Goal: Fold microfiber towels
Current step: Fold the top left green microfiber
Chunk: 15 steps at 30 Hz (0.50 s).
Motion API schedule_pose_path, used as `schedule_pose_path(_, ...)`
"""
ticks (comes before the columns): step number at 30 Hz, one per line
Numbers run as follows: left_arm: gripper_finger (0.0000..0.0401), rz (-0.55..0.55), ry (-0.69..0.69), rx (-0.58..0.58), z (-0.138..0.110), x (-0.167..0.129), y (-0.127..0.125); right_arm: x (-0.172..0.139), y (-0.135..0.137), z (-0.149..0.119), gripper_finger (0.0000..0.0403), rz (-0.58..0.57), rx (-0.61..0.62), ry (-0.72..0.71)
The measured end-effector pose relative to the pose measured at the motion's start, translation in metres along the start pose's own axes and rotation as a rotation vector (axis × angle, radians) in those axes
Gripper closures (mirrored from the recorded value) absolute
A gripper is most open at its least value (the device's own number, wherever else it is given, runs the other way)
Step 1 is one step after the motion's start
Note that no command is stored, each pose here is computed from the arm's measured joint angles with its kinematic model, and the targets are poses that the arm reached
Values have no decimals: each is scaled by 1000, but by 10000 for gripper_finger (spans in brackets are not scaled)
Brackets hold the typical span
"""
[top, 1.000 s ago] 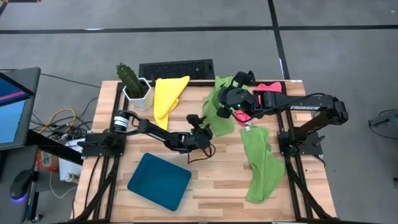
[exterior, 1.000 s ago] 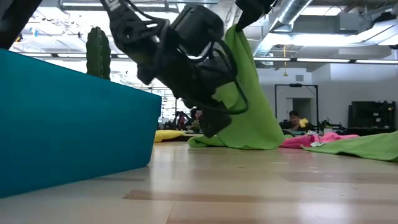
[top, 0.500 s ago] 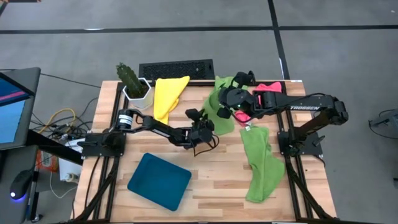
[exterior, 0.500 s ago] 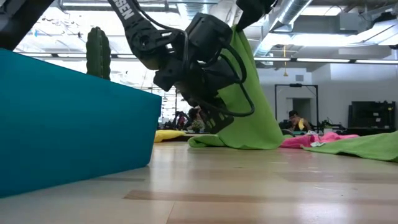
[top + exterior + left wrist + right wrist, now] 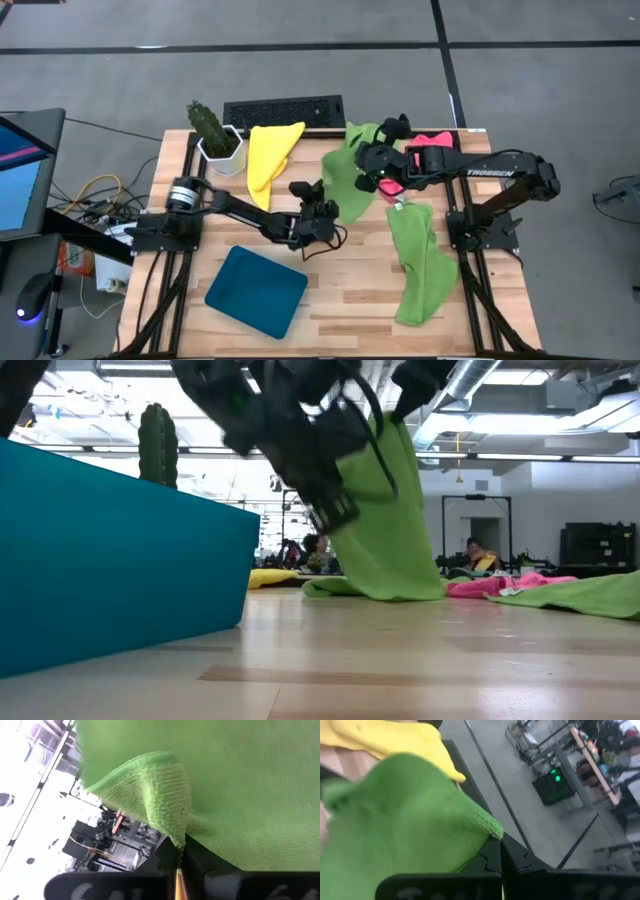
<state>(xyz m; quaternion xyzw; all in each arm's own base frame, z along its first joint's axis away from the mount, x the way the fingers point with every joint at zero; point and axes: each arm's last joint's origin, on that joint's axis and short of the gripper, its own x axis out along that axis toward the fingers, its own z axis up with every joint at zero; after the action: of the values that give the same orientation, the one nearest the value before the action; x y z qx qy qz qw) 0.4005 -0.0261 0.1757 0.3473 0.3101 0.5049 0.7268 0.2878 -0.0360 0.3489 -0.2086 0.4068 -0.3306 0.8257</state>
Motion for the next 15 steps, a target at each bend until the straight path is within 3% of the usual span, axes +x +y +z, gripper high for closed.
schedule_pose_path(9,400,-53,0,-115,-5,-20,100,-6,7,-4,394,25,12,25)
schedule_pose_path(15,401,-245,-11,-183,-20,-26,163,-16,17,-5,394,52,11,18)
